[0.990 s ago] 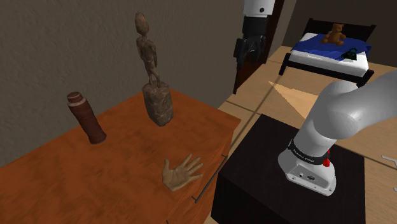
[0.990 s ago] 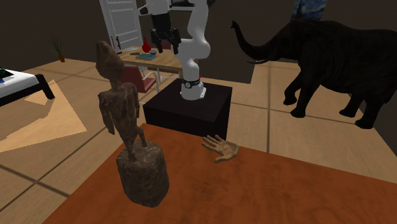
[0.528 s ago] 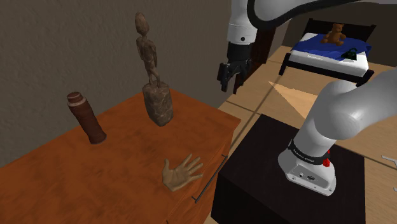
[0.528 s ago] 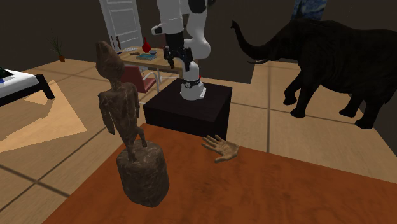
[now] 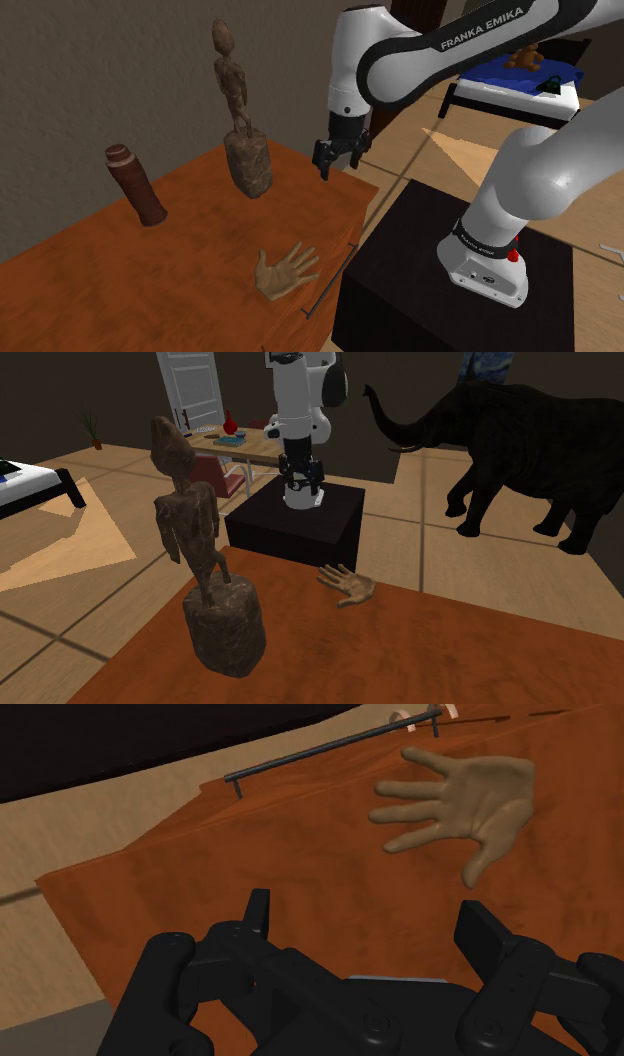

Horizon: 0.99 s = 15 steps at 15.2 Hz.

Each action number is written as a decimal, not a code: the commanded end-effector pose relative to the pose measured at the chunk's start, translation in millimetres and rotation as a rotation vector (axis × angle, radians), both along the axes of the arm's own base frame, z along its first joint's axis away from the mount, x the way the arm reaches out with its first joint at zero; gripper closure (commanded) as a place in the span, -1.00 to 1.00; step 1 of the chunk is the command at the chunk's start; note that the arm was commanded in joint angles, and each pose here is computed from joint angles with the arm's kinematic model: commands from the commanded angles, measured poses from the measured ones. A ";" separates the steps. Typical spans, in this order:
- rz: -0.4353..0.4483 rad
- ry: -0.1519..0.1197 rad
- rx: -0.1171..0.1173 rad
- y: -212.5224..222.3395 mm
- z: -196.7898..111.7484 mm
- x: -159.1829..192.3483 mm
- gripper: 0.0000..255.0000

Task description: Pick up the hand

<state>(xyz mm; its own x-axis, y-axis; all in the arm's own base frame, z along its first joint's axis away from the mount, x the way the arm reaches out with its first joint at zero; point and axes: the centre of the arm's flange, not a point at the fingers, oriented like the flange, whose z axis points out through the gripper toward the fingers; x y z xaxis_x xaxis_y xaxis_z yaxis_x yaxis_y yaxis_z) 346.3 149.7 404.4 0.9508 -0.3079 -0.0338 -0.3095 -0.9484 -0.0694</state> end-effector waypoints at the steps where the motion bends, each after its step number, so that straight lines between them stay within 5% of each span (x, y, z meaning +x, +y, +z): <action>1: -0.021 -0.008 -0.003 16.0 -18.5 7.4 -1.00; 15: -0.157 -0.049 -0.032 133.5 -151.8 60.3 -1.00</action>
<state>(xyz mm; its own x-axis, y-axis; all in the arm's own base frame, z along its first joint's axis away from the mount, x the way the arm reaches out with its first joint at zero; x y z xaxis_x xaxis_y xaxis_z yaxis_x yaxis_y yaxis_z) 401.4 274.0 264.4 0.8968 -0.4421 0.0184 -0.4405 -0.8959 -0.0569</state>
